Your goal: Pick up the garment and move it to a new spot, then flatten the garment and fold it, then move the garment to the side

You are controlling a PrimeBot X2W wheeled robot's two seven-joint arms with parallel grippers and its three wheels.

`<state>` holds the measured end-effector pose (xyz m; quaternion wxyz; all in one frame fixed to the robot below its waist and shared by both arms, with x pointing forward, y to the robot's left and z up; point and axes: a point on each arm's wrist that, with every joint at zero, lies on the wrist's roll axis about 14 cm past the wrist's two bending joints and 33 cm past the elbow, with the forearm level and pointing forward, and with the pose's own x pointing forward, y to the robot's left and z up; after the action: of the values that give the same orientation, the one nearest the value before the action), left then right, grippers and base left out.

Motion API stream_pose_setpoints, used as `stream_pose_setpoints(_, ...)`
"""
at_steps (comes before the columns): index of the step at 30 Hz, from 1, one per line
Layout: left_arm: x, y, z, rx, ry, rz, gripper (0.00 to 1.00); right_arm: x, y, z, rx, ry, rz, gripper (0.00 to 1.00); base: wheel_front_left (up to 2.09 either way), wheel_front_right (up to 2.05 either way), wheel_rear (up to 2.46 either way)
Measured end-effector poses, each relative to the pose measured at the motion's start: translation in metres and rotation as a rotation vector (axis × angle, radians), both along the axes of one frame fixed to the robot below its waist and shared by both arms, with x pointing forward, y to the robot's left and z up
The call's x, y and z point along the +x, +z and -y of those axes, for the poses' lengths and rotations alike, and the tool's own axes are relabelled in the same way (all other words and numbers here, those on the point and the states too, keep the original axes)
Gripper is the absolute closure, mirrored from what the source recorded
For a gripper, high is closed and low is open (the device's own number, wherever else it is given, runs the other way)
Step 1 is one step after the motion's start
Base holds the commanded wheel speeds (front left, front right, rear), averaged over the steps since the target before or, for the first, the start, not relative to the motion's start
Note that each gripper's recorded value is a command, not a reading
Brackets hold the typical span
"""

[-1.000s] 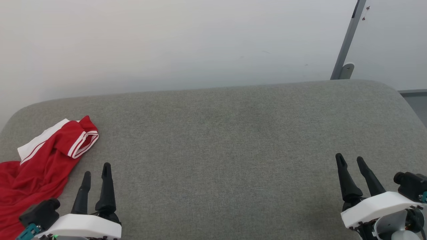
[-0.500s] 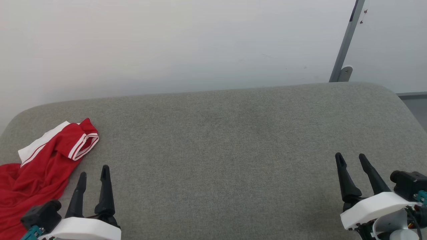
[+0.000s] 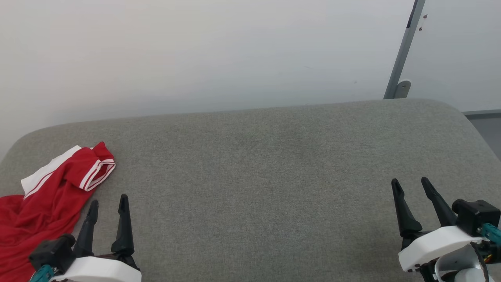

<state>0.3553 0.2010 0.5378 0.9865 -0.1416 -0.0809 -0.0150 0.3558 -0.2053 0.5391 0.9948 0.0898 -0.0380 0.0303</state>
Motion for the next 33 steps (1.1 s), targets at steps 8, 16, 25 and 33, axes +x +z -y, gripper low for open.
stream_pose_setpoints(8, -0.001, 0.002, 0.002, 0.057, -0.006, 0.015, 0.00, -0.001, 0.003, 0.000, -0.058, 0.001, 0.016, 0.00, 0.00, 0.00, 0.00)
stream_pose_setpoints(16, -0.004, 0.003, 0.004, 0.126, -0.017, 0.024, 0.00, -0.003, 0.007, 0.000, -0.113, 0.001, 0.036, 0.00, 0.00, 0.00, 0.00)
stream_pose_setpoints(25, -0.005, 0.003, 0.005, 0.197, -0.031, 0.030, 0.00, -0.002, 0.010, -0.002, -0.155, 0.004, 0.056, 0.00, 0.00, 0.00, 0.00)
stream_pose_setpoints(33, -0.006, 0.001, 0.004, 0.214, -0.031, 0.024, 0.00, -0.001, 0.011, -0.003, -0.160, 0.006, 0.067, 0.00, 0.00, 0.00, 0.00)
